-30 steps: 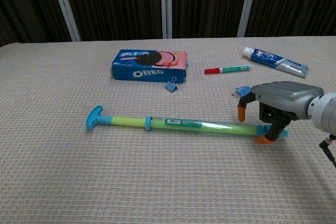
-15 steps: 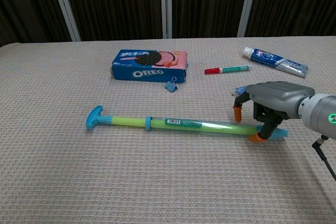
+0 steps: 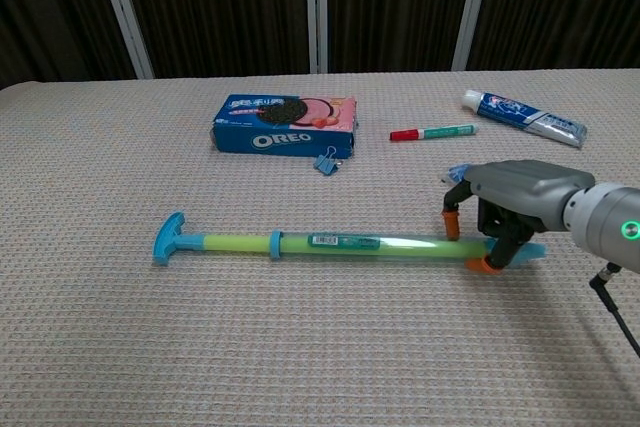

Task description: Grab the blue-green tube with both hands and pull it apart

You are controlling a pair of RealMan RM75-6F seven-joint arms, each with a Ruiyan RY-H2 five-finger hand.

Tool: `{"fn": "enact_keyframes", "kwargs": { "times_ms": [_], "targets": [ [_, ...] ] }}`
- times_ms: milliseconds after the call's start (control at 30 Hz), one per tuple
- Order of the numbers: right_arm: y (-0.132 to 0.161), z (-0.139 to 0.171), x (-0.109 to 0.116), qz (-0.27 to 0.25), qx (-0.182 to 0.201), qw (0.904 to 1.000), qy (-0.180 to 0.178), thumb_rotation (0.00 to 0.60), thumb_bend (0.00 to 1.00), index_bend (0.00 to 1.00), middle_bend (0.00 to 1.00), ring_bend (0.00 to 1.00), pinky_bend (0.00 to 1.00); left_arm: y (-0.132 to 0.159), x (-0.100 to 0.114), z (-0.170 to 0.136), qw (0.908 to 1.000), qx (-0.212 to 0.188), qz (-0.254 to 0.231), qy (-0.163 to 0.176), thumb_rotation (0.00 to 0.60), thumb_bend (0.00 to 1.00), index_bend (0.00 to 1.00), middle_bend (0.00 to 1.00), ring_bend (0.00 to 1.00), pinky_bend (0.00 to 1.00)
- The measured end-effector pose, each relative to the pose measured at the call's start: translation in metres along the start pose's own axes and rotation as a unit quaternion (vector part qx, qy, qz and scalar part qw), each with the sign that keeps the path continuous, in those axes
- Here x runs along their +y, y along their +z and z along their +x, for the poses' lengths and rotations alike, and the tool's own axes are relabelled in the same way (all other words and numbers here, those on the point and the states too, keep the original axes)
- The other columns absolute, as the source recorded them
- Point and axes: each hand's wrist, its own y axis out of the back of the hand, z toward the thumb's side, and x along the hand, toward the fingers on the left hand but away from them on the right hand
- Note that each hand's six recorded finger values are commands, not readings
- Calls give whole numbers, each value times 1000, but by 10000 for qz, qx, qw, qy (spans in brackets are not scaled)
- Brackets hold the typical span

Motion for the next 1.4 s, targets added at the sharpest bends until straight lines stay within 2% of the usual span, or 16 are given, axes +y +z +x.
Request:
{"fn": "enact_keyframes", "kwargs": {
  "times_ms": [67, 133, 200, 400, 600, 700, 767, 1033, 1200, 1400],
  "targets": [
    [-1, 0, 1, -19, -18, 10000, 2, 600, 365, 572, 1000, 1000, 1000, 7, 2, 6, 9999, -115, -10, 62, 600, 35, 195, 750, 745, 854],
    [-2, 0, 2, -46, -44, 10000, 22, 600, 378, 574, 1000, 1000, 1000, 18, 2, 15, 9994, -322, 1, 108, 600, 115, 256, 796, 793, 960],
    [-3, 1, 2, -87, -86, 9999, 53, 600, 385, 575, 1000, 1000, 1000, 31, -1, 25, 9984, -555, 5, 69, 600, 174, 305, 826, 821, 999],
    [-4, -1, 4, -193, -188, 9996, 121, 600, 402, 577, 1000, 1000, 1000, 79, -26, 57, 9909, -1320, 40, -279, 600, 262, 374, 861, 852, 1000],
    [-2, -4, 5, -285, -240, 9991, 192, 600, 409, 577, 1000, 1000, 1000, 136, -59, 80, 9778, -1957, -133, -741, 600, 270, 382, 861, 852, 1000],
    [-1, -6, 5, -315, -258, 9989, 219, 600, 412, 578, 1000, 1000, 1000, 161, -74, 90, 9727, -2127, -256, -892, 600, 284, 389, 861, 852, 1000],
    [0, -7, 5, -310, -262, 9989, 228, 600, 415, 578, 1000, 1000, 1000, 171, -82, 95, 9707, -2190, -298, -941, 600, 319, 392, 861, 852, 1000],
    [0, -10, 6, -330, -307, 9987, 234, 600, 418, 580, 1000, 1000, 1000, 205, -109, 106, 9605, -2375, -585, -1325, 600, 357, 405, 861, 852, 1000],
    [1, -10, 6, -332, -293, 9987, 235, 600, 418, 582, 1000, 1000, 1000, 210, -113, 103, 9579, -2424, -644, -1399, 600, 361, 412, 861, 852, 1000],
    [2, -9, 6, -330, -293, 9988, 232, 600, 418, 582, 1000, 1000, 1000, 210, -118, 100, 9571, -2403, -663, -1476, 600, 413, 424, 861, 852, 1000]
  ]
}}
